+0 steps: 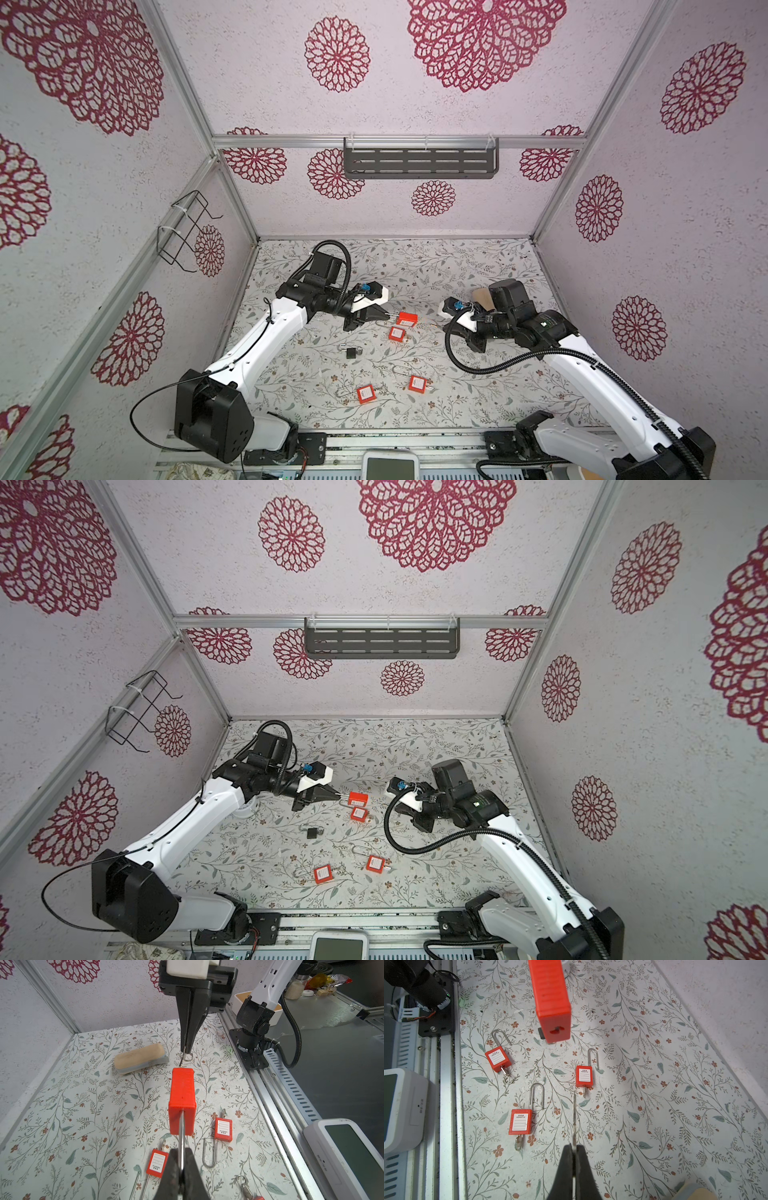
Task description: Lock with the key
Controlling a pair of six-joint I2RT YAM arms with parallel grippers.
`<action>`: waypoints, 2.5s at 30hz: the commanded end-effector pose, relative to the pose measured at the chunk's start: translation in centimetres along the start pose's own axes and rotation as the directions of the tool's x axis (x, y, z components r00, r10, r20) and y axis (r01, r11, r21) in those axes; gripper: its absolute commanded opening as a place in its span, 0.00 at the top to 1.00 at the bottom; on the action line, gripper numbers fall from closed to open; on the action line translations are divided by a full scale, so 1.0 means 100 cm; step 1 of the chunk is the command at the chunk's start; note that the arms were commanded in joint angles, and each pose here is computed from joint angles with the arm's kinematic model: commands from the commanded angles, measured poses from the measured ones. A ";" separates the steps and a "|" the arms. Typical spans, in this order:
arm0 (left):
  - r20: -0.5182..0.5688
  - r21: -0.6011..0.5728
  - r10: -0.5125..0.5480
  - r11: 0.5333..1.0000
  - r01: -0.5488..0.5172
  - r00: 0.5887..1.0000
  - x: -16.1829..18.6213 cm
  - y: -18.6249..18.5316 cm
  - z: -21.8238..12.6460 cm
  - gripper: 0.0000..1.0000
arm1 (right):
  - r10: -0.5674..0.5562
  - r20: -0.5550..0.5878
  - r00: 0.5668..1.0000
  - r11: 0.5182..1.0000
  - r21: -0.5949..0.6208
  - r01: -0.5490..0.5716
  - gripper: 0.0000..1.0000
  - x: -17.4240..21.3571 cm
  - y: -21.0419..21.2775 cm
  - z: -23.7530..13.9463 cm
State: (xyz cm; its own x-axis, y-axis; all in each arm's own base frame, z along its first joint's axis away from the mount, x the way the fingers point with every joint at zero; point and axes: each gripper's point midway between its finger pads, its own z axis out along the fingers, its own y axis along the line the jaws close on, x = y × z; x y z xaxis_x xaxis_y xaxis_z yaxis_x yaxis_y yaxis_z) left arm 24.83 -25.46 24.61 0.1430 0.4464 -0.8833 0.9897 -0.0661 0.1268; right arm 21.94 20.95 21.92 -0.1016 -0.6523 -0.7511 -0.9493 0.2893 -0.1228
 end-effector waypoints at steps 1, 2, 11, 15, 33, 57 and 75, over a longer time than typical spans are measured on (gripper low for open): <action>0.003 -0.033 0.032 0.999 -0.032 0.999 -0.008 0.000 -0.007 1.00 | 0.097 0.048 0.994 0.994 0.043 -0.099 1.00 -0.009 -0.008 -0.004; -0.006 -0.034 0.024 0.999 -0.024 1.000 -0.008 0.000 -0.007 1.00 | 0.127 0.061 0.990 0.990 0.060 -0.131 1.00 -0.009 -0.010 -0.004; -0.061 0.007 -0.040 0.999 0.040 0.997 -0.010 -0.004 -0.012 1.00 | 0.440 0.194 0.877 0.880 0.101 -0.464 1.00 -0.018 -0.022 -0.005; -0.092 0.030 -0.041 0.999 0.044 0.995 -0.009 0.008 -0.008 1.00 | 0.514 0.205 0.833 0.815 0.185 -0.549 1.00 -0.006 -0.035 -0.007; -0.362 0.268 -0.080 0.945 0.186 0.929 0.042 0.054 0.078 1.00 | 0.627 0.294 0.721 0.573 0.453 -0.683 1.00 0.041 -0.067 -0.029; -0.603 0.260 -0.058 0.929 0.265 0.795 0.102 0.053 0.151 1.00 | 0.656 0.251 0.712 0.547 0.492 -0.677 1.00 0.064 -0.060 -0.028; -0.665 0.270 -0.049 0.915 0.301 0.745 0.122 0.040 0.168 0.98 | 0.689 0.255 0.679 0.524 0.472 -0.709 1.00 0.076 -0.056 -0.015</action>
State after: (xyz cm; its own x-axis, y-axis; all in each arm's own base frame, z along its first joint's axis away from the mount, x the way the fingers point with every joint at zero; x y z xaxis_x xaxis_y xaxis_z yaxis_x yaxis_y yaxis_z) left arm 30.39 -34.47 6.81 0.0563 0.9346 -0.3513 0.9481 -0.1604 -0.2746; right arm 25.74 12.88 17.23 -0.6599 -0.1018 -0.7444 -0.2909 0.9481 0.1282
